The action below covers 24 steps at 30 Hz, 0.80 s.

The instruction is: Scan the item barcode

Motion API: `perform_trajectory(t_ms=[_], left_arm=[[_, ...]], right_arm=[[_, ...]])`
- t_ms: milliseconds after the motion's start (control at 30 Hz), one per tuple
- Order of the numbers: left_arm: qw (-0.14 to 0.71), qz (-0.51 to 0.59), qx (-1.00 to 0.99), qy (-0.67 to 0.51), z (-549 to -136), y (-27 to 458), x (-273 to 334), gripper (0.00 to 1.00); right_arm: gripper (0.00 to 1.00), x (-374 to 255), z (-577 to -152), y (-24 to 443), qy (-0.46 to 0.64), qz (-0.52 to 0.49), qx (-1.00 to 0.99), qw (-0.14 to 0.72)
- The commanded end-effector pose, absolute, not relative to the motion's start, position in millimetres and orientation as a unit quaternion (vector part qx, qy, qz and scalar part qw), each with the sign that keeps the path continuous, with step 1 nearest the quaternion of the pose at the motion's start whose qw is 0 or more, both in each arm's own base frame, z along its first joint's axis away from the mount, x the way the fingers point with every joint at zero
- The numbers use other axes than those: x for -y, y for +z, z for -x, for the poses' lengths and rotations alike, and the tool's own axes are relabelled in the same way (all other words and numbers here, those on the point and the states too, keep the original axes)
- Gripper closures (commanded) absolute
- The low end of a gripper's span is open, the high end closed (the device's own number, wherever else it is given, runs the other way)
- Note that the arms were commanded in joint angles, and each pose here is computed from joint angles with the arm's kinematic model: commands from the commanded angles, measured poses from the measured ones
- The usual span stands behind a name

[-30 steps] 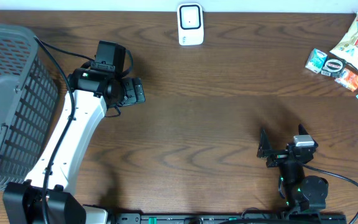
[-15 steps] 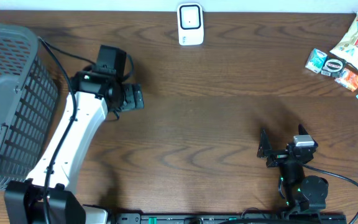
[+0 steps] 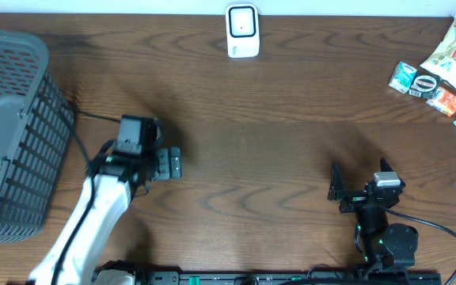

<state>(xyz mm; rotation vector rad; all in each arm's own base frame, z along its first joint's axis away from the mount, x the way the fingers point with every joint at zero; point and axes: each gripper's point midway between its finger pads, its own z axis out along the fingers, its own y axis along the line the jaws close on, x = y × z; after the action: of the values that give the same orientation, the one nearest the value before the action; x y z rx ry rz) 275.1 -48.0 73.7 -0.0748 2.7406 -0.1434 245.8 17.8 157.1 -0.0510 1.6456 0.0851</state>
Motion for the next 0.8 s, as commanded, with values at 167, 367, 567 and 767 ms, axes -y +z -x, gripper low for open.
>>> perform_trajectory(t_ms=[167, 367, 567, 767], left_arm=[[0.290, 0.024, -0.955, -0.064, -269.4, 121.7, 33.9, 0.02], [0.337, -0.027, -0.938, -0.069, -257.9, 123.8, 34.5, 0.02], [0.408, -0.035, -0.909, -0.071, -251.5, 113.7, 32.9, 0.02], [0.487, -0.037, -0.870, -0.066, -236.3, 130.5, 30.2, 0.03]], right_arm=[[0.01, -14.3, -245.8, 156.7, 0.037, 0.011, -0.733, 0.679], [0.01, -14.3, -245.8, 156.7, 0.037, 0.011, -0.733, 0.679], [0.01, -14.3, -245.8, 156.7, 0.037, 0.011, -0.733, 0.679], [0.01, -14.3, -245.8, 156.7, 0.037, 0.011, -0.733, 0.679]])
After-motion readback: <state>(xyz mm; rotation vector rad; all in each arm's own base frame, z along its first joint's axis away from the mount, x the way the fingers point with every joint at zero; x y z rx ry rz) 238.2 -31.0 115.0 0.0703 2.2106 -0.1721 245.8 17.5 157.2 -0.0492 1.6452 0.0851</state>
